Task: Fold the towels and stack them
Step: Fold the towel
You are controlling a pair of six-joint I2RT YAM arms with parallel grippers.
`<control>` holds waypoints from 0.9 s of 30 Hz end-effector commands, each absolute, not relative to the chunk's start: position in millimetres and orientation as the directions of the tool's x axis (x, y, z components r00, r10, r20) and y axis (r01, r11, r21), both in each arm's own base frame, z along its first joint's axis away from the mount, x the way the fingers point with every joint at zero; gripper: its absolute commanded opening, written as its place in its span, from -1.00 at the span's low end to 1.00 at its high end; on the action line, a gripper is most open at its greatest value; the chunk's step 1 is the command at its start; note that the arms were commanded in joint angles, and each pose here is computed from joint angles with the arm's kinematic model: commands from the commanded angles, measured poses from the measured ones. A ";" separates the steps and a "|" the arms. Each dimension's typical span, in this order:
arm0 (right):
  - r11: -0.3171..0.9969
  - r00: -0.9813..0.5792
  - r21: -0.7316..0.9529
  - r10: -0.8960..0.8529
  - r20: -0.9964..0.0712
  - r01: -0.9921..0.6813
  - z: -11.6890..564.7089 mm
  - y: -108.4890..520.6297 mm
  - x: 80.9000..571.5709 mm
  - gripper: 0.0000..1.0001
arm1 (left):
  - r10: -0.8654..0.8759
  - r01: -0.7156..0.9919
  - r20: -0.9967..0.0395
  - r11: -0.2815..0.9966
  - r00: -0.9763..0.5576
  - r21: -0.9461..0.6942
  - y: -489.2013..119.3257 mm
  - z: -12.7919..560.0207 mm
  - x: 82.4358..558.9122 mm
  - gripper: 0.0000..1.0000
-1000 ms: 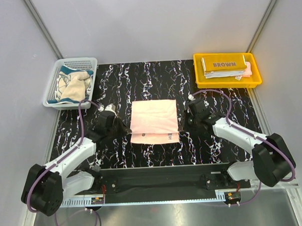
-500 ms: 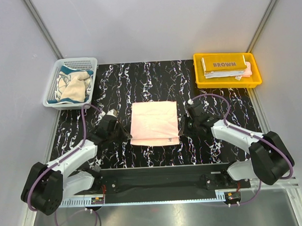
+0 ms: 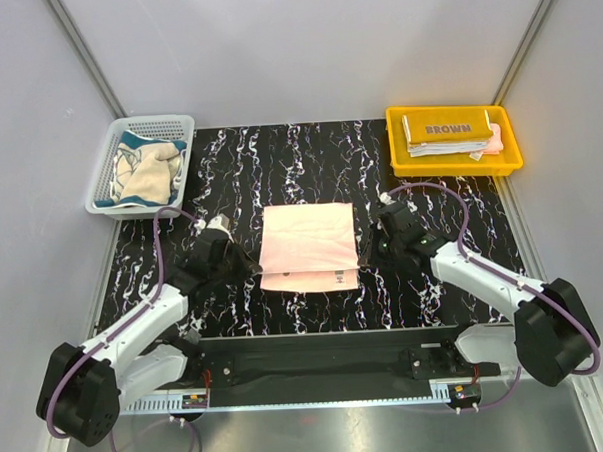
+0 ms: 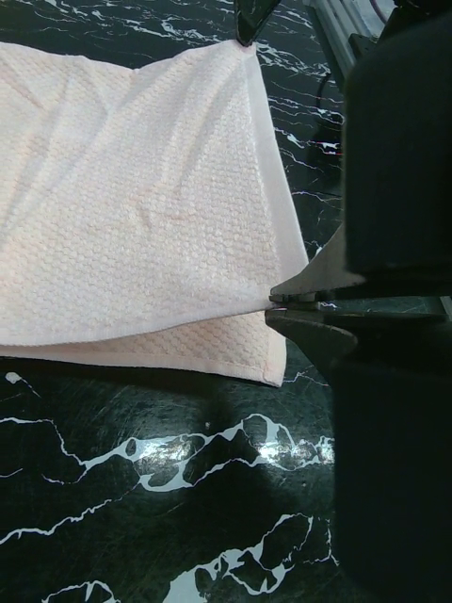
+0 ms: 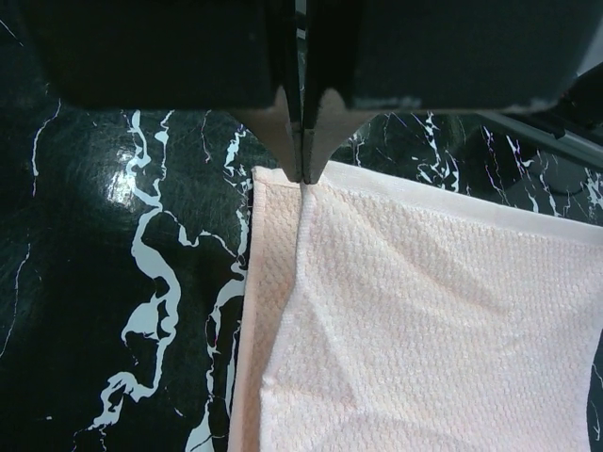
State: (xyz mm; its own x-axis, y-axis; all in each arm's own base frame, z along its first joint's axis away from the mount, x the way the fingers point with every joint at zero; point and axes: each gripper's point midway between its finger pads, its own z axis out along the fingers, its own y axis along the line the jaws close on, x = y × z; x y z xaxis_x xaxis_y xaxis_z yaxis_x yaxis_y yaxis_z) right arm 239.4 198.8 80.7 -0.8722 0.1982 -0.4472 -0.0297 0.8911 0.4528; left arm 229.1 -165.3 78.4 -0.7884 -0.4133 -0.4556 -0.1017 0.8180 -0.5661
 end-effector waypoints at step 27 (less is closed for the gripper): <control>0.903 -0.921 0.430 0.171 -0.350 0.005 21.8 201.2 216.3 -0.67 | -0.390 -0.151 -0.393 0.843 -0.832 -0.517 -163.6 28.1 218.1 -0.54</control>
State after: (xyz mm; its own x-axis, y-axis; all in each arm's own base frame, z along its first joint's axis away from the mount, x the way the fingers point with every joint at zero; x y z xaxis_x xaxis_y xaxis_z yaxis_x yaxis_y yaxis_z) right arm 213.5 199.6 17.1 -0.9281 0.1801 -0.3258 0.0232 0.9014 0.4323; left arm 211.6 -162.7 19.3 -0.8464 -0.3920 -0.3605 -0.1717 0.8416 -0.5121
